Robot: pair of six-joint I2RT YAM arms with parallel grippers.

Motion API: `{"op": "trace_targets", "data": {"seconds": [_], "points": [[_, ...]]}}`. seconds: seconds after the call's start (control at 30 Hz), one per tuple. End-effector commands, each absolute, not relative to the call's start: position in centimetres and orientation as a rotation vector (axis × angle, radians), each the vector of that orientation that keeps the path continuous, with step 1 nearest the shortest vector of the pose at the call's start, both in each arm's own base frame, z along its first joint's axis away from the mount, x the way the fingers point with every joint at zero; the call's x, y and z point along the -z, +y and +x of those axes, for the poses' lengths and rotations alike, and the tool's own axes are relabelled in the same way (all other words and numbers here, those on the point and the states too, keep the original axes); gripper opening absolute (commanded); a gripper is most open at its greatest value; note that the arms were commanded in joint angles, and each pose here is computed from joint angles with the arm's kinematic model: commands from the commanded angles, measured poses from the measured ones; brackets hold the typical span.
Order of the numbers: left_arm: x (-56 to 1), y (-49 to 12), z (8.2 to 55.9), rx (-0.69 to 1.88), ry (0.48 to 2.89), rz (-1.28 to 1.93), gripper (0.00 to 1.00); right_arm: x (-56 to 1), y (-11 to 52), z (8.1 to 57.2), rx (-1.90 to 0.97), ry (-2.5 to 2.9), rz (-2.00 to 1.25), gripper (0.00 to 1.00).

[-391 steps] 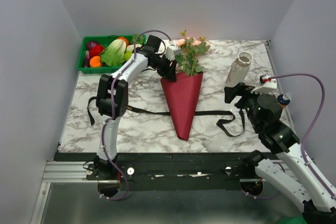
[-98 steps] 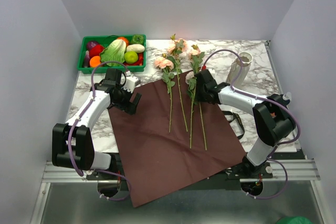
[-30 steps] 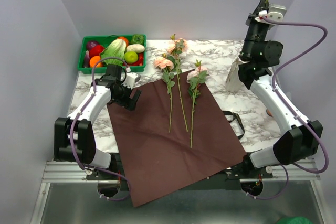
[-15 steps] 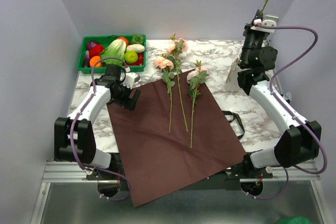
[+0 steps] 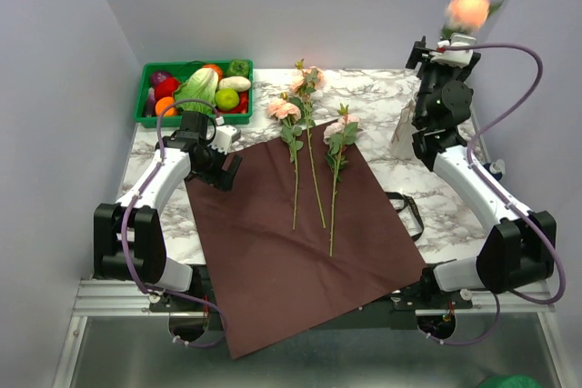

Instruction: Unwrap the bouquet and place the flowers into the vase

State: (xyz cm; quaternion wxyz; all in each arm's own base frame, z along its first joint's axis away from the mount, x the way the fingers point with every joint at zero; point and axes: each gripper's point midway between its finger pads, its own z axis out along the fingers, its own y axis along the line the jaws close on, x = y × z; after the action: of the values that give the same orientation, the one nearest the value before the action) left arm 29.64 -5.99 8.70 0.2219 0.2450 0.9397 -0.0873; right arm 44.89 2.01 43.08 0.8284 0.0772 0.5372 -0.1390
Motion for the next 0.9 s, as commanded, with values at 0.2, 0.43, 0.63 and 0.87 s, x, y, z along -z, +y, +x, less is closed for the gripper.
{"op": "trace_targets", "data": {"seconds": [0.2,0.43,0.63,0.87], "points": [[-9.3,-5.9,29.3,0.248,2.569,0.676,0.95,-42.1,2.0,41.9,0.180,1.308,0.199,0.90],[-9.5,-5.9,29.1,0.256,2.570,0.665,0.95,-39.9,5.0,38.7,0.057,1.443,0.131,0.90],[-10.1,-5.8,29.3,0.238,2.556,0.657,0.95,-38.1,7.8,35.7,-0.116,1.608,0.127,0.83],[-10.6,-5.9,29.4,0.242,2.551,0.652,0.95,-33.4,14.4,34.0,-0.201,1.743,-0.028,0.80]]}}
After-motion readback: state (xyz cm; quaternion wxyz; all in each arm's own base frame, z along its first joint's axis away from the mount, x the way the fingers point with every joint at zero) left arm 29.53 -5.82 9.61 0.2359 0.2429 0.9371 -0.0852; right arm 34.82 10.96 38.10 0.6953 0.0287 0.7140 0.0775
